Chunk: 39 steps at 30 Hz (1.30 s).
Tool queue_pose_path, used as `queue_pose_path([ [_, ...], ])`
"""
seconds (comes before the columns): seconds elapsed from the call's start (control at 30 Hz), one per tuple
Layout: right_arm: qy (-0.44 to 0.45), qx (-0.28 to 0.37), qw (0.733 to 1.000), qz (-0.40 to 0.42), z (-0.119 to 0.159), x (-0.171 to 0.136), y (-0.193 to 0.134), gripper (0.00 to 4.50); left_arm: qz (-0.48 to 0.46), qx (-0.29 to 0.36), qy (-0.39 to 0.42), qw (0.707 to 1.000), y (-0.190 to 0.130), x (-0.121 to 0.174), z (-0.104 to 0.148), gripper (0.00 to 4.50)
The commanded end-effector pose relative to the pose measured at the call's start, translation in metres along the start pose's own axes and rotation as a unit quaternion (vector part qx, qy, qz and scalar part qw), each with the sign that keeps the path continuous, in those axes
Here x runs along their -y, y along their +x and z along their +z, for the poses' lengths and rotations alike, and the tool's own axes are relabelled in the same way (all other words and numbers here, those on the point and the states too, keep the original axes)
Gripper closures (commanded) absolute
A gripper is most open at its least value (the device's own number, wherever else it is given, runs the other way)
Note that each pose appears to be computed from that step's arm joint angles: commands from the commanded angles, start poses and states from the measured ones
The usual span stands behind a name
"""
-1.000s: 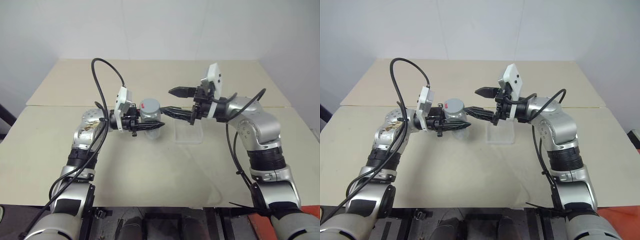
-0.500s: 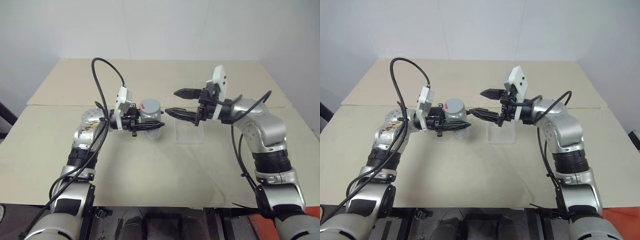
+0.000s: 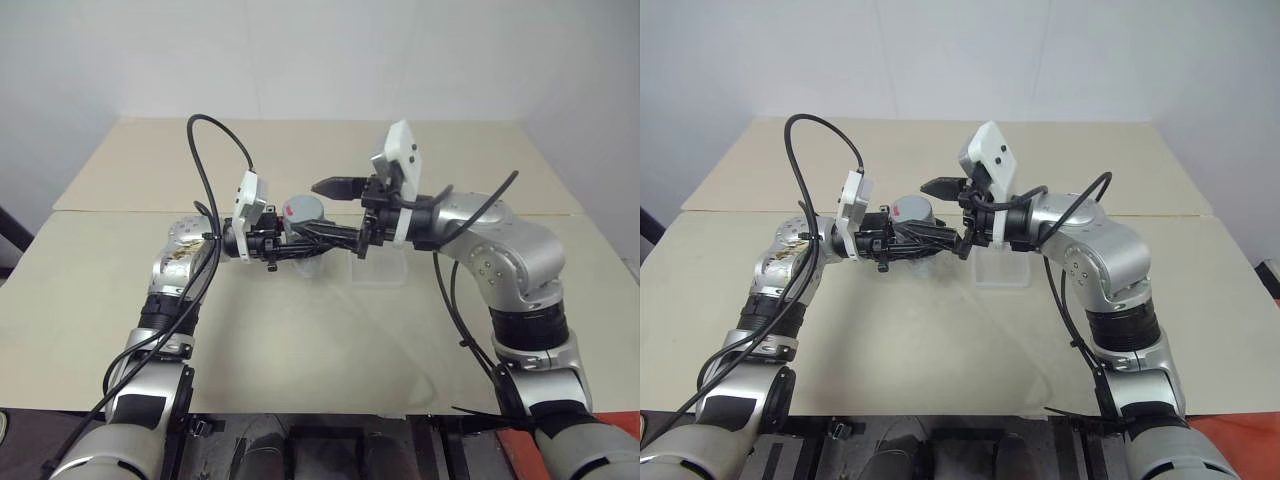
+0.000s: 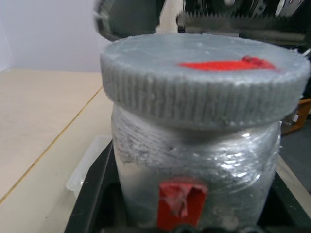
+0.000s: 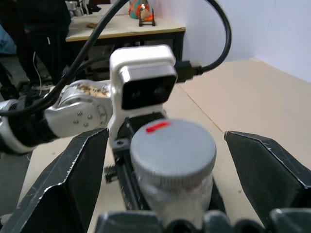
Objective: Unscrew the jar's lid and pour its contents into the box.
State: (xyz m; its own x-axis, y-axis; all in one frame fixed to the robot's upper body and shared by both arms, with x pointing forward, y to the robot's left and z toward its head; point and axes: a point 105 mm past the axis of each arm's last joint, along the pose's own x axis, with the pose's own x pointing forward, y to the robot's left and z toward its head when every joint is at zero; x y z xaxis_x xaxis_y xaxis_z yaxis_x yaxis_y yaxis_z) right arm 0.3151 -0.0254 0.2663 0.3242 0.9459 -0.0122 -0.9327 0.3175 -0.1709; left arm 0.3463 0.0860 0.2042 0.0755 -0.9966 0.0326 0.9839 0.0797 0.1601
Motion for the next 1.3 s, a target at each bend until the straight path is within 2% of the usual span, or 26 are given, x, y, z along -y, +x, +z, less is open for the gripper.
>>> queue_pose_path([
  [0.03, -0.018, 0.013, 1.0, -0.005, 0.013, -0.001, 0.003, 0.03, -0.003, 0.007, 0.028, 1.0, -0.001, -0.001, 0.014, 2.57],
  [0.6, -0.005, 0.006, 1.0, -0.009, 0.007, 0.006, 0.014, 0.03, 0.002, 0.006, 0.03, 1.0, -0.003, -0.001, 0.015, 2.57],
  [0.7, -0.001, 0.008, 1.0, -0.012, 0.007, 0.007, 0.015, 0.62, 0.003, 0.005, 0.03, 1.0, -0.004, 0.0, 0.015, 2.57],
  [0.8, -0.002, 0.013, 1.0, -0.013, 0.009, 0.008, 0.014, 1.57, 0.004, 0.004, 0.029, 1.0, -0.005, 0.0, 0.014, 2.57],
  [0.83, -0.003, 0.014, 1.0, -0.014, 0.01, 0.009, 0.014, 1.71, 0.004, 0.004, 0.028, 1.0, -0.005, 0.0, 0.014, 2.57],
  [1.3, -0.042, 0.045, 0.998, -0.016, 0.039, 0.025, 0.0, 1.71, -0.014, -0.006, 0.013, 1.0, -0.003, 0.006, 0.005, 2.57],
])
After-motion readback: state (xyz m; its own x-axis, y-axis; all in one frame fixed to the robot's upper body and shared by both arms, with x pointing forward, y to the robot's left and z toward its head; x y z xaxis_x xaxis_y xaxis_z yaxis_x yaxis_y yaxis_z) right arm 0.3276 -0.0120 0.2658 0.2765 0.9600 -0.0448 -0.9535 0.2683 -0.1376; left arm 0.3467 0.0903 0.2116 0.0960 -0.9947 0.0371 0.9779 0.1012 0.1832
